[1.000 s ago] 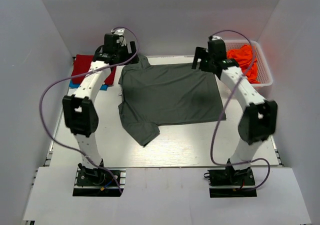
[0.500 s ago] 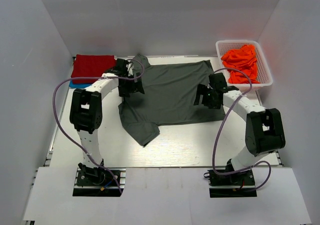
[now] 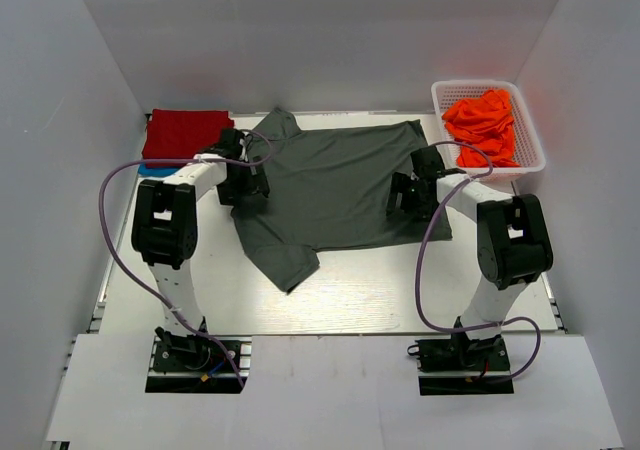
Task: Fold and stack the t-shirts
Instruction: Flatten out the tshirt
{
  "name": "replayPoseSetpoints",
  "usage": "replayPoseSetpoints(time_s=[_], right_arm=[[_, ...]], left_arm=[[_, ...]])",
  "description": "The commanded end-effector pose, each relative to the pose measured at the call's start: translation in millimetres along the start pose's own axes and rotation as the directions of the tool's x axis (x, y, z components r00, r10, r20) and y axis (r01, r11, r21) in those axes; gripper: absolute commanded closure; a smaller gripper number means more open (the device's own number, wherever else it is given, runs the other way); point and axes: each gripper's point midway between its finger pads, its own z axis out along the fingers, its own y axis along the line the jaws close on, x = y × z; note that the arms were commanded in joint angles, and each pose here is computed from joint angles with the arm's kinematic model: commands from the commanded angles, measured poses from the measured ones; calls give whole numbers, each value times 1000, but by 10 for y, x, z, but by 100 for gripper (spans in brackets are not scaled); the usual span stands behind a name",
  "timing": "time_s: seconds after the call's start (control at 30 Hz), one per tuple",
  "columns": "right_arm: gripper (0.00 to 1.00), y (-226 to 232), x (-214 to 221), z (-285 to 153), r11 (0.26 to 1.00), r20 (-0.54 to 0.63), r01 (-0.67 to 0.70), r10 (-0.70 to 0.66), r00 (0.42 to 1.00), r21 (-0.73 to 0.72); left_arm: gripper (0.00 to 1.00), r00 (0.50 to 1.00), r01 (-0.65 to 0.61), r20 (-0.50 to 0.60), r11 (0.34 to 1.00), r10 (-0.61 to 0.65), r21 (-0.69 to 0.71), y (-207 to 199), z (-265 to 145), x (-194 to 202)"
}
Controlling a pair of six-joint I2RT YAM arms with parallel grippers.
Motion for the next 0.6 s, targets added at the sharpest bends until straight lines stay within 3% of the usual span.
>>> replayPoseSetpoints(time_s=[0.0,0.2,0.3,0.43,0.57], right_arm=[[10,-149,84,103,998,-39,-27,29,999,60],[10,-234,141,154,996,-59,-42,47,997,79],[10,-132,91,104,999,-48,-15,17,999,29],[10,152,-219,-261,990,71,106,-99,993,-89],[10,286,-502,-698,984,219,121,-91,971,-129]], left_arm=[[0,995,27,98,997,-20,-70,176,-208,-301],[0,993,91,89,988,-81,-124,474,-198,-358],[0,993,108,65,990,-102,-90,436,-192,-345],[0,984,100,149,995,-98,-9,266,-562,-542],[0,961,119,232,984,-148,133,-44,-1089,-668]])
